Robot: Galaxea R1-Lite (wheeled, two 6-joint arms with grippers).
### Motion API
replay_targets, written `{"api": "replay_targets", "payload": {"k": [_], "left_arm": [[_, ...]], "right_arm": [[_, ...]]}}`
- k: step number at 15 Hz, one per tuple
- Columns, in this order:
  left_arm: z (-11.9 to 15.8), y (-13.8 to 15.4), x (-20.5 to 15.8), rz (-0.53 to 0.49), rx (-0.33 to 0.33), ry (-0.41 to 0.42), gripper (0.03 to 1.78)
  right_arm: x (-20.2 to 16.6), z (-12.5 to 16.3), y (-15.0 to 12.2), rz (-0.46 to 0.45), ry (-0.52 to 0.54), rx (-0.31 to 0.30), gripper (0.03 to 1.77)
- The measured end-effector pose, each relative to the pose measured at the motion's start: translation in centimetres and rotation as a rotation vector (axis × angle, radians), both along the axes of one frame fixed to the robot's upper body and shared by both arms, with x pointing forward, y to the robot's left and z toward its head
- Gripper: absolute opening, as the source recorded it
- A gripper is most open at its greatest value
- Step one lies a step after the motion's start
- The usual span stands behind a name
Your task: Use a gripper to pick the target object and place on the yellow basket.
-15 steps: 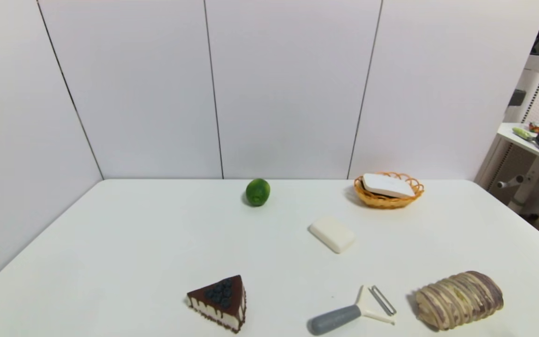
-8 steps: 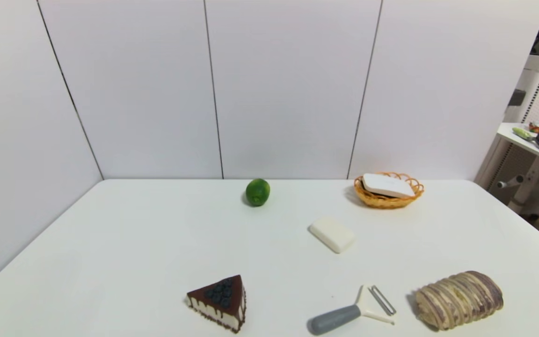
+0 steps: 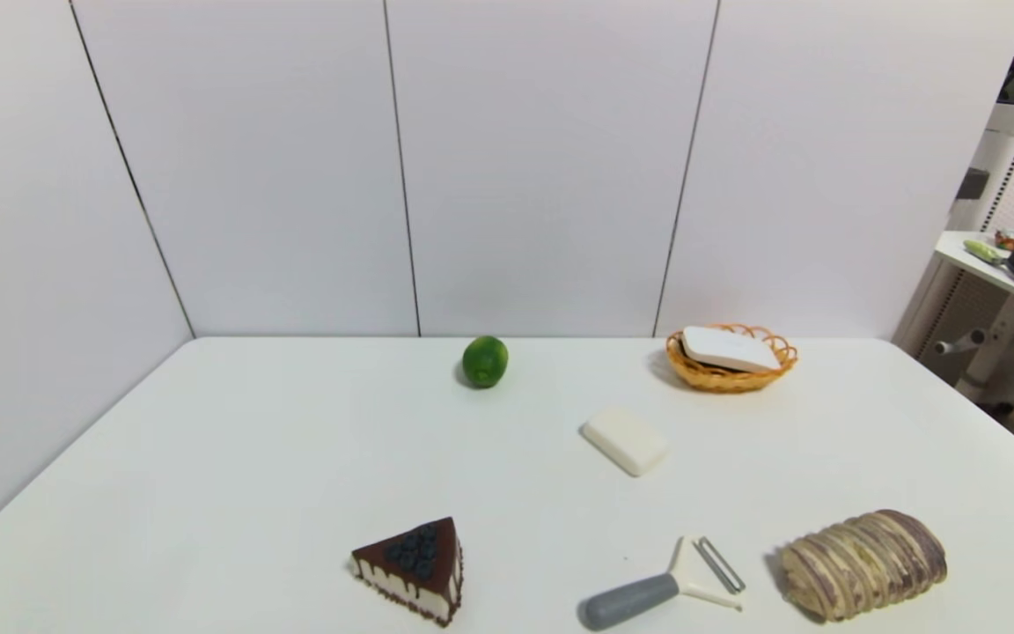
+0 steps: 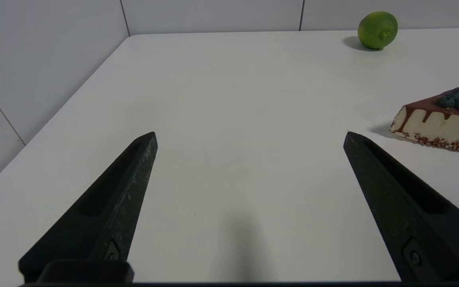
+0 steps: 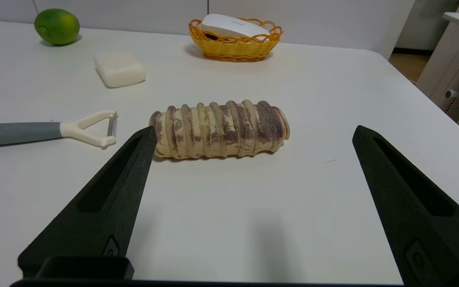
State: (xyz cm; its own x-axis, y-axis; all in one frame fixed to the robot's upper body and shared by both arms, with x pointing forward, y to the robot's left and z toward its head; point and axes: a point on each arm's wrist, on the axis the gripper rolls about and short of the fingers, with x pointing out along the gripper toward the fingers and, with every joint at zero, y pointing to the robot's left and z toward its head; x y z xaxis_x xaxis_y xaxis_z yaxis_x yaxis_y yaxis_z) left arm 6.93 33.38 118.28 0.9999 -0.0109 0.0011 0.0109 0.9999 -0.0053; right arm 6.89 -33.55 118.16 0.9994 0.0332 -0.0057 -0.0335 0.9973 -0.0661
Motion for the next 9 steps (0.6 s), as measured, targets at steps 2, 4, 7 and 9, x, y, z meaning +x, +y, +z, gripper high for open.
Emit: {"api": "replay_targets", "payload": {"k": [2, 4, 7, 9], "left_arm": [[0.0, 0.0, 0.0, 0.0, 0.0, 0.0, 1.69], [0.0, 0.0, 0.0, 0.0, 0.0, 0.0, 1.69], [0.0, 0.0, 0.0, 0.0, 0.0, 0.0, 1.69], [0.0, 0.0, 0.0, 0.0, 0.0, 0.0, 1.69]], "right_arm": [[-0.01, 0.0, 0.0, -0.001, -0.001, -0.001, 1.69], [0.0, -0.01, -0.04, -0.019, -0.001, 0.011, 1.69], [0.0, 0.0, -0.05, -0.022, -0.001, 0.022, 1.69], [0.0, 0.01, -0.07, -0.032, -0.002, 0.055, 1.69]]}}
